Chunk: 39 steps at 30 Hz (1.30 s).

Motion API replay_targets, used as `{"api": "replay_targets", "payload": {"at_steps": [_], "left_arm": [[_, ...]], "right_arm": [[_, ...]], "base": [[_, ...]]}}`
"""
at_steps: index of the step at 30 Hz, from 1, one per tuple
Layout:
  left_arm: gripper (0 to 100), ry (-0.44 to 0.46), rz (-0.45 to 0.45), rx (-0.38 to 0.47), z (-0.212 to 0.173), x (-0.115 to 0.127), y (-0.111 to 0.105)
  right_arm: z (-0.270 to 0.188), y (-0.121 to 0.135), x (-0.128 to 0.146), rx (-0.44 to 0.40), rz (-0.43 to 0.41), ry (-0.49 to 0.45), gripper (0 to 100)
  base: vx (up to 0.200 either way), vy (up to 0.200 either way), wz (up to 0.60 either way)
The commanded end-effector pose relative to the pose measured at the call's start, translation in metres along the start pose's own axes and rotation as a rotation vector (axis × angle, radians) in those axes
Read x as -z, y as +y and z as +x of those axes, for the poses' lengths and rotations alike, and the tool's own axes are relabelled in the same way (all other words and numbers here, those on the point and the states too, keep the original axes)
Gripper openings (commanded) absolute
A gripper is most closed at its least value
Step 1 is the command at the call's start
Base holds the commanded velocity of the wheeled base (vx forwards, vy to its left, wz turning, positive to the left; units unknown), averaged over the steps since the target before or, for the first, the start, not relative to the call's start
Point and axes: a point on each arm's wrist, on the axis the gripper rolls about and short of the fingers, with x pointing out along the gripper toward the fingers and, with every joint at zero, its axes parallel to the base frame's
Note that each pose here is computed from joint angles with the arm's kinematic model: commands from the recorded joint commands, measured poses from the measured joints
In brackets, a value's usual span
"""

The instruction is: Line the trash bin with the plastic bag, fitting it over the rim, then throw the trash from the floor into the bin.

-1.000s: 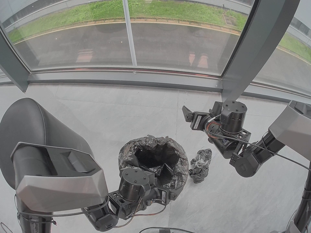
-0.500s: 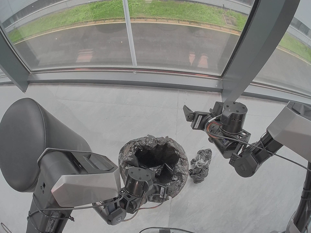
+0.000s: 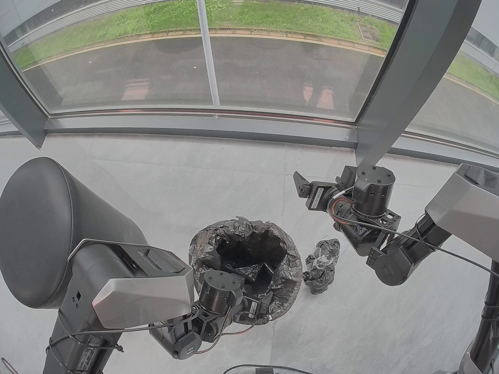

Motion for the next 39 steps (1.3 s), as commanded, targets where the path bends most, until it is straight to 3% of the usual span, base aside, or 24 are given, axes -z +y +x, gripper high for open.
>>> {"api": "replay_targets", "payload": {"at_steps": [1, 10, 20, 27, 34, 36, 39], "left_arm": [[100, 0.002, 0.001, -0.006, 0.001, 0.000, 0.002], [100, -0.028, 0.006, -0.048, -0.005, -0.010, 0.004], [100, -0.171, -0.101, 0.045, -0.062, -0.065, -0.019], [100, -0.262, -0.176, 0.086, -0.103, -0.091, -0.019], [100, -0.423, -0.293, 0.039, -0.149, -0.111, 0.017], [100, -0.473, -0.366, 0.007, -0.164, -0.117, 0.038], [100, -0.516, -0.380, 0.002, -0.174, -0.127, 0.061]], "right_arm": [[0.000, 0.000, 0.001, 0.000, -0.001, 0.001, 100], [0.001, 0.000, 0.002, 0.003, -0.004, 0.004, 100], [0.004, -0.002, 0.012, 0.009, -0.013, 0.026, 100], [0.013, -0.009, 0.029, 0.028, -0.027, 0.060, 100], [0.035, -0.036, 0.060, 0.093, -0.051, 0.129, 100], [0.038, -0.049, 0.068, 0.131, -0.056, 0.168, 100], [0.038, -0.063, 0.076, 0.172, -0.071, 0.218, 100]], "base": [[0.000, 0.000, 0.00], [0.000, 0.000, 0.00], [0.000, 0.000, 0.00], [0.000, 0.000, 0.00], [0.000, 0.000, 0.00], [0.000, 0.000, 0.00], [0.000, 0.000, 0.00]]}}
